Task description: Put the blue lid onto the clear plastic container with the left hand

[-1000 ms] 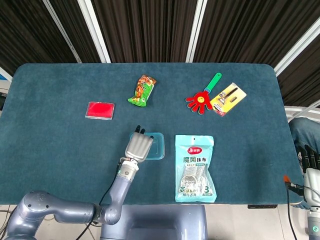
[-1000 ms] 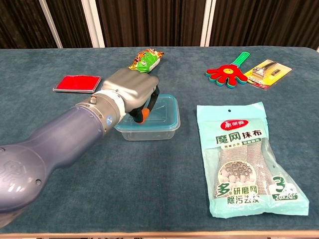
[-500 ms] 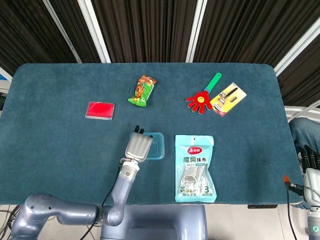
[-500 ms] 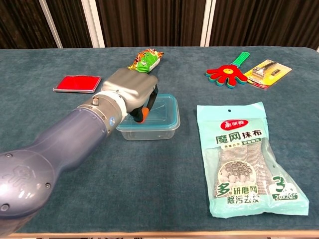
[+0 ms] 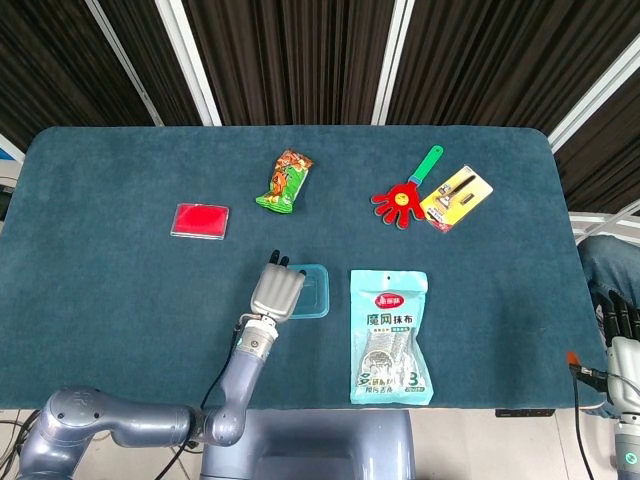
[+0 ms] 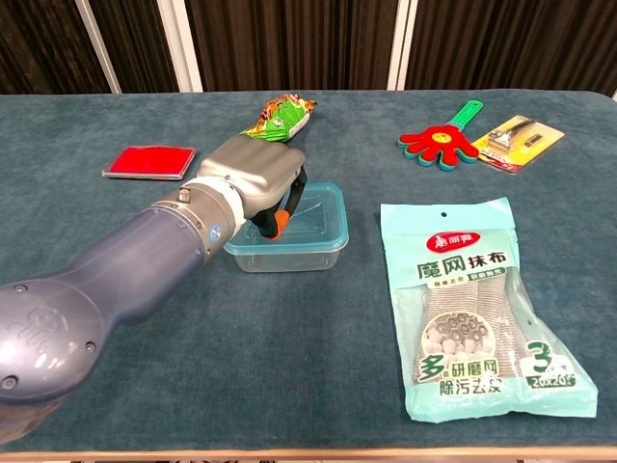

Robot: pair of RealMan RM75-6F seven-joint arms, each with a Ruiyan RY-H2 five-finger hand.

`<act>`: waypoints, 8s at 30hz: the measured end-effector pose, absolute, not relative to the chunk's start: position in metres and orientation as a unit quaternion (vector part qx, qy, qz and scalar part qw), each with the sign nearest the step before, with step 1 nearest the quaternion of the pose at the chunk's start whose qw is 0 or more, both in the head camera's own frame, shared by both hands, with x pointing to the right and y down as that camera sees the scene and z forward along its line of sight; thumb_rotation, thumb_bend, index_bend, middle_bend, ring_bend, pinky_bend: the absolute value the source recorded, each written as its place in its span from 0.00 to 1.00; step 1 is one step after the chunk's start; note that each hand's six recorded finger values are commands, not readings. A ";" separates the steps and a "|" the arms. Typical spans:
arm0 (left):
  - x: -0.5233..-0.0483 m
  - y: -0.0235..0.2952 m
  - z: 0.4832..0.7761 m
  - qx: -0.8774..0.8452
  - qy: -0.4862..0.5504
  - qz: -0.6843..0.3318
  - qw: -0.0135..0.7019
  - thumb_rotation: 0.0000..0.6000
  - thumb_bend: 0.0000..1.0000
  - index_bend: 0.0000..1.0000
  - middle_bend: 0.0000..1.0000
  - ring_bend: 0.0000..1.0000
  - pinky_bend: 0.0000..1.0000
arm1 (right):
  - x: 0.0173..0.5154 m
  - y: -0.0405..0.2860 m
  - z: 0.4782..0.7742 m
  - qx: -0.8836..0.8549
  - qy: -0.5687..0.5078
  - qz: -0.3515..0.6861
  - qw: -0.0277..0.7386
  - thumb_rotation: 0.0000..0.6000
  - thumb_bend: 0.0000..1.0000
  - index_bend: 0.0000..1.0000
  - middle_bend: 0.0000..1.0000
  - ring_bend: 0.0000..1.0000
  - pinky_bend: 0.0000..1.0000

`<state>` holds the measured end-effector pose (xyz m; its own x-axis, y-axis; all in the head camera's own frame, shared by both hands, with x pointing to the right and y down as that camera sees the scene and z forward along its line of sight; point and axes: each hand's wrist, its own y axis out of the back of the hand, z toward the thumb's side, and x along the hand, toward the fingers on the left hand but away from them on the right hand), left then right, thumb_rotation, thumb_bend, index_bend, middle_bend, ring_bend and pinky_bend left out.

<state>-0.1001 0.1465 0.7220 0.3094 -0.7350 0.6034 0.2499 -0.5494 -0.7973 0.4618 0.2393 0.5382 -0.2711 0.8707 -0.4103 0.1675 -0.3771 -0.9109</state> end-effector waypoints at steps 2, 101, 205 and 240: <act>-0.100 0.145 0.722 -0.680 0.179 -0.559 0.440 1.00 0.54 0.65 0.61 0.27 0.20 | 0.462 0.239 0.538 -0.536 -0.484 0.633 0.277 1.00 0.34 0.00 0.01 0.00 0.00; -0.064 0.111 0.744 -0.668 0.146 -0.475 0.554 1.00 0.54 0.69 0.62 0.26 0.17 | 0.465 0.240 0.539 -0.534 -0.490 0.636 0.264 1.00 0.34 0.00 0.01 0.00 0.00; -0.082 0.170 0.708 -0.723 0.070 -0.422 0.543 1.00 0.54 0.70 0.62 0.27 0.16 | 0.464 0.240 0.539 -0.535 -0.490 0.636 0.264 1.00 0.34 0.00 0.01 0.00 0.00; -0.199 0.095 0.593 -0.602 0.315 -0.492 0.544 1.00 0.44 0.25 0.19 0.13 0.17 | 0.462 0.238 0.539 -0.537 -0.472 0.639 0.284 1.00 0.34 0.00 0.01 0.00 0.00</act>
